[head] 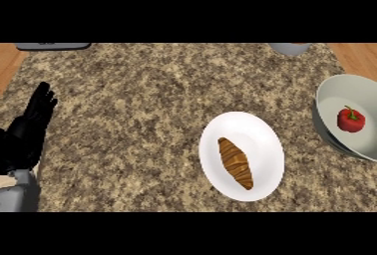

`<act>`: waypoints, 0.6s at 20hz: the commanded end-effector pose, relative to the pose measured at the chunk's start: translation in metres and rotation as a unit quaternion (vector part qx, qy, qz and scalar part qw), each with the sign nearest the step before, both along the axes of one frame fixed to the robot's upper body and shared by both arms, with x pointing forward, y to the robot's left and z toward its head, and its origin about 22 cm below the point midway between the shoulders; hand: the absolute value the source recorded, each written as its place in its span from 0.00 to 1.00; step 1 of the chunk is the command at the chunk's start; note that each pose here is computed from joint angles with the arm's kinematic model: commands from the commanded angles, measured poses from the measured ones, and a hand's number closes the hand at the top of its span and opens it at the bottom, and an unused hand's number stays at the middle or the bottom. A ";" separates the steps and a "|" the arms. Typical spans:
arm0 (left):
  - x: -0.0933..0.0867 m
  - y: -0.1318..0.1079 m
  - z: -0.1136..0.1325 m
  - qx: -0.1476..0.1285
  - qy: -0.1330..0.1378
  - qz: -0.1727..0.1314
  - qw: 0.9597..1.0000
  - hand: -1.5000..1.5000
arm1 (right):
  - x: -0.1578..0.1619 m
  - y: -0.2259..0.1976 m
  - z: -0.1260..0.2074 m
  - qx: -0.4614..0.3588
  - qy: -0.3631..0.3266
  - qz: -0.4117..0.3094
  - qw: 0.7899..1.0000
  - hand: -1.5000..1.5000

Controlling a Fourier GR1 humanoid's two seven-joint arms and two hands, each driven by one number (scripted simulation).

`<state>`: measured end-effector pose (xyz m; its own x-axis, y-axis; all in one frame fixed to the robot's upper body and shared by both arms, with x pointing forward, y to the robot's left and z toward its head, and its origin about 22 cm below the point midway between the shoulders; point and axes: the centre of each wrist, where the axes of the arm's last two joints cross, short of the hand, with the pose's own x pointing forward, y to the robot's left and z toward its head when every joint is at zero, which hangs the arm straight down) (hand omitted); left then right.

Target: Pick the bell pepper from the plate and place it in the bowl

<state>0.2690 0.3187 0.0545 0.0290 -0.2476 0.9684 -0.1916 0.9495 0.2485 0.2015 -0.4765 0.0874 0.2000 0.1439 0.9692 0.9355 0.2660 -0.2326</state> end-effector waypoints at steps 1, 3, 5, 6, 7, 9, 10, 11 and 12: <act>-0.003 -0.015 -0.011 0.001 0.000 -0.006 1.000 0.50 | -0.072 0.007 -0.008 0.002 -0.010 0.016 1.000 0.00; 0.001 0.009 0.004 0.003 -0.004 0.002 1.000 0.50 | -0.105 0.002 -0.009 -0.005 -0.034 0.007 0.999 0.00; 0.003 -0.017 0.006 0.004 -0.008 0.006 1.000 0.50 | -0.122 0.009 -0.003 0.017 -0.064 0.027 0.997 0.00; 0.006 -0.002 0.000 0.009 -0.014 0.008 1.000 0.50 | -0.137 0.010 -0.007 0.025 -0.064 0.047 0.997 0.00; -0.009 0.005 0.006 0.008 0.002 -0.007 1.000 0.50 | -0.148 0.031 -0.006 0.019 -0.069 0.045 0.996 0.00; 0.007 -0.009 -0.003 -0.003 0.001 -0.013 1.000 0.50 | -0.162 0.019 -0.002 0.008 -0.087 0.056 0.995 0.00; 0.003 -0.005 0.005 -0.002 -0.005 -0.014 1.000 0.50 | -0.172 0.010 0.005 -0.007 -0.087 0.055 0.995 0.00; -0.006 -0.012 -0.001 0.006 -0.008 -0.009 1.000 0.50 | -0.169 0.027 -0.006 -0.002 -0.102 0.049 0.994 0.00; 0.011 -0.004 0.009 0.008 -0.010 -0.005 1.000 0.50 | -0.166 0.021 -0.014 -0.005 -0.104 0.055 0.993 0.00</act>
